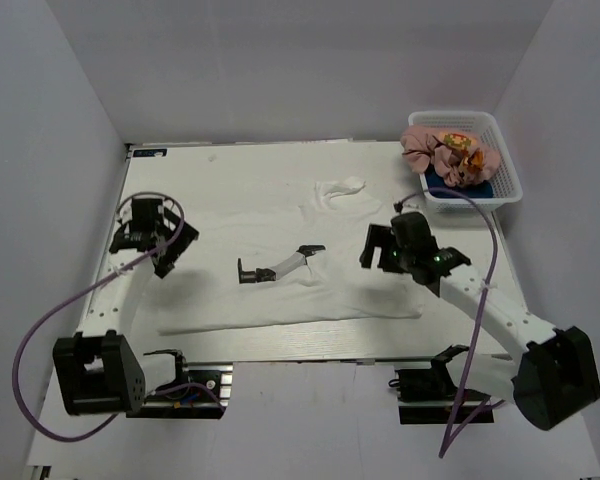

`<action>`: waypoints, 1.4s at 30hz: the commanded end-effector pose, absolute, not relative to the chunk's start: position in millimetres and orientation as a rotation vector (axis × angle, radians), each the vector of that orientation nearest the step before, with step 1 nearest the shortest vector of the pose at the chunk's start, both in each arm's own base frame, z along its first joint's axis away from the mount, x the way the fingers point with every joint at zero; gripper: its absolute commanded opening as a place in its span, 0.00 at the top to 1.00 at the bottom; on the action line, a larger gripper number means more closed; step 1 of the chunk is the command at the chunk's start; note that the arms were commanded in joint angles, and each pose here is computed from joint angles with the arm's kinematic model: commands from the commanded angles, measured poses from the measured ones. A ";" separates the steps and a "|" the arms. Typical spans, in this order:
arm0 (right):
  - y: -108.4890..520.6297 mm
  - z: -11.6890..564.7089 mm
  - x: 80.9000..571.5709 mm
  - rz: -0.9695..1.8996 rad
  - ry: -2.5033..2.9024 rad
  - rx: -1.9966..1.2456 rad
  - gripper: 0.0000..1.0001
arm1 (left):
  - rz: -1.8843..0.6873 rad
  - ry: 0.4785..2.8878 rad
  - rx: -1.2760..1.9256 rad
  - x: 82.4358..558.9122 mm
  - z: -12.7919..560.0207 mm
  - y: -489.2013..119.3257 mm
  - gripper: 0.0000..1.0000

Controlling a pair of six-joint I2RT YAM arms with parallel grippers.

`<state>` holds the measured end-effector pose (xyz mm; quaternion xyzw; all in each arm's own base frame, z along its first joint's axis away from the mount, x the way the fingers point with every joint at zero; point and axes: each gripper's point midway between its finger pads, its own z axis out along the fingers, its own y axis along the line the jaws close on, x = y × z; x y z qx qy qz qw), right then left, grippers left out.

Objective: Fold and stack the t-shirts

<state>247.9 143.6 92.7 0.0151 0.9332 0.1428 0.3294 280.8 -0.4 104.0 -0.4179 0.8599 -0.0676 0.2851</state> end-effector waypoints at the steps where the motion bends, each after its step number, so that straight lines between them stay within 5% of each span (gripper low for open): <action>1: 150.3 132.7 309.4 0.287 2.301 0.064 0.10 | -0.155 2.239 -1.087 323.6 135.1 11.7 0.00; 8: 175.3 185.9 427.0 0.261 2.224 0.207 0.10 | 0.031 2.277 -1.114 408.8 131.9 56.5 0.00; 19: 168.9 138.2 541.3 0.115 2.298 0.065 0.10 | 0.152 2.382 -1.120 481.4 69.2 85.6 0.00; 29: 151.7 106.6 575.6 0.141 2.327 0.036 0.10 | 0.147 2.432 -1.068 488.8 29.6 84.2 0.32; 32: 155.1 101.3 582.8 0.191 2.317 0.027 0.10 | 0.153 2.446 -1.059 489.1 21.4 84.6 0.48; 33: 154.7 98.7 585.6 0.199 2.315 0.019 0.10 | 0.134 2.450 -1.040 491.4 21.9 82.6 0.61; 37: 165.8 75.9 600.0 0.279 2.330 0.039 0.10 | 0.093 2.482 -0.985 492.1 12.7 76.9 0.88; 42: 185.5 70.3 611.7 0.438 2.305 0.068 0.16 | 0.079 2.509 -0.944 486.3 7.3 73.5 1.00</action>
